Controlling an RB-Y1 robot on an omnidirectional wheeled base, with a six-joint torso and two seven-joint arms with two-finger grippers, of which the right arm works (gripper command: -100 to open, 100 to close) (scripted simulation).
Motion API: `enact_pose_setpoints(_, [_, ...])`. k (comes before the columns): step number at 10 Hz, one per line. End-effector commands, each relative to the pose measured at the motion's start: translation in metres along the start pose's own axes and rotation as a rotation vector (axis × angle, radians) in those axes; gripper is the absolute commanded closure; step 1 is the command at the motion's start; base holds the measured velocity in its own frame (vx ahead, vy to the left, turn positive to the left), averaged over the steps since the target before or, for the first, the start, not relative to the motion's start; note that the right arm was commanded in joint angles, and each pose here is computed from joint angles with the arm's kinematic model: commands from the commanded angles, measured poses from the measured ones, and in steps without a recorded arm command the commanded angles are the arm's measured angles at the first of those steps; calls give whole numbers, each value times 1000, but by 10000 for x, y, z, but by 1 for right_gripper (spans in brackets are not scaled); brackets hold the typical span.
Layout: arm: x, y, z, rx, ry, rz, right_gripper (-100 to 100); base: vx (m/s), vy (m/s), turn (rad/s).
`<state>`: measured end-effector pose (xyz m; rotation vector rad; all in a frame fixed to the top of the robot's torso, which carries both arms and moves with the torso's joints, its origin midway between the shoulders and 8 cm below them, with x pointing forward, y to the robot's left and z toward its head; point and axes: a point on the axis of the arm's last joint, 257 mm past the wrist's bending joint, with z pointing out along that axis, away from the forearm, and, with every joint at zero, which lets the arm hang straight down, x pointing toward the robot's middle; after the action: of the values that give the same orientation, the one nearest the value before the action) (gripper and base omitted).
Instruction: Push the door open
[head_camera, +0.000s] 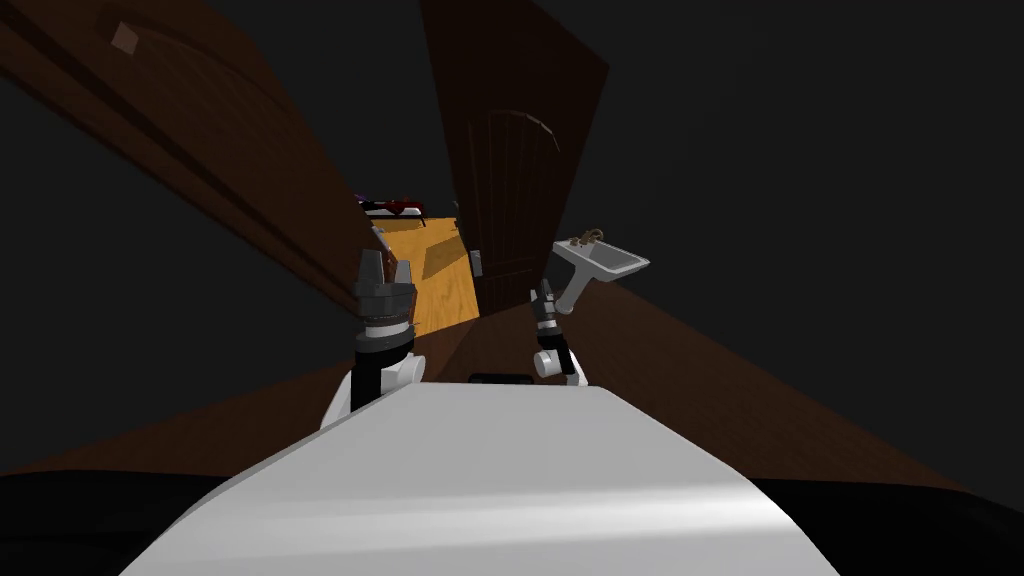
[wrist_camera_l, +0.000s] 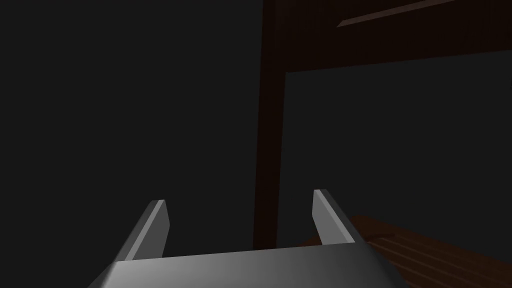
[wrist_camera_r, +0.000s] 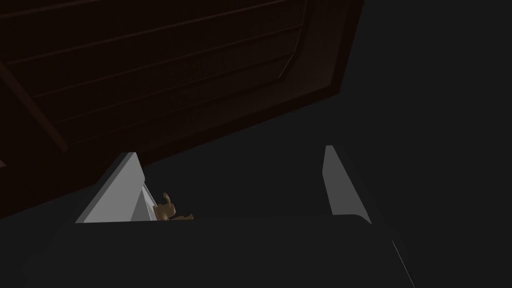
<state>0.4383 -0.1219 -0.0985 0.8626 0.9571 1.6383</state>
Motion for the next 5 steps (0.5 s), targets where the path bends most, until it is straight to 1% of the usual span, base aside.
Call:
enact_pose_setpoints(1, [126,-108,24,18,25,16,-100,86,59,-115])
enact_pose_setpoints(3, [267,-229,44,38,57,33,-100,92,42,-103])
enact_pose_setpoints(5, [412,-351,59,60,89,49,-100,89,76,-101])
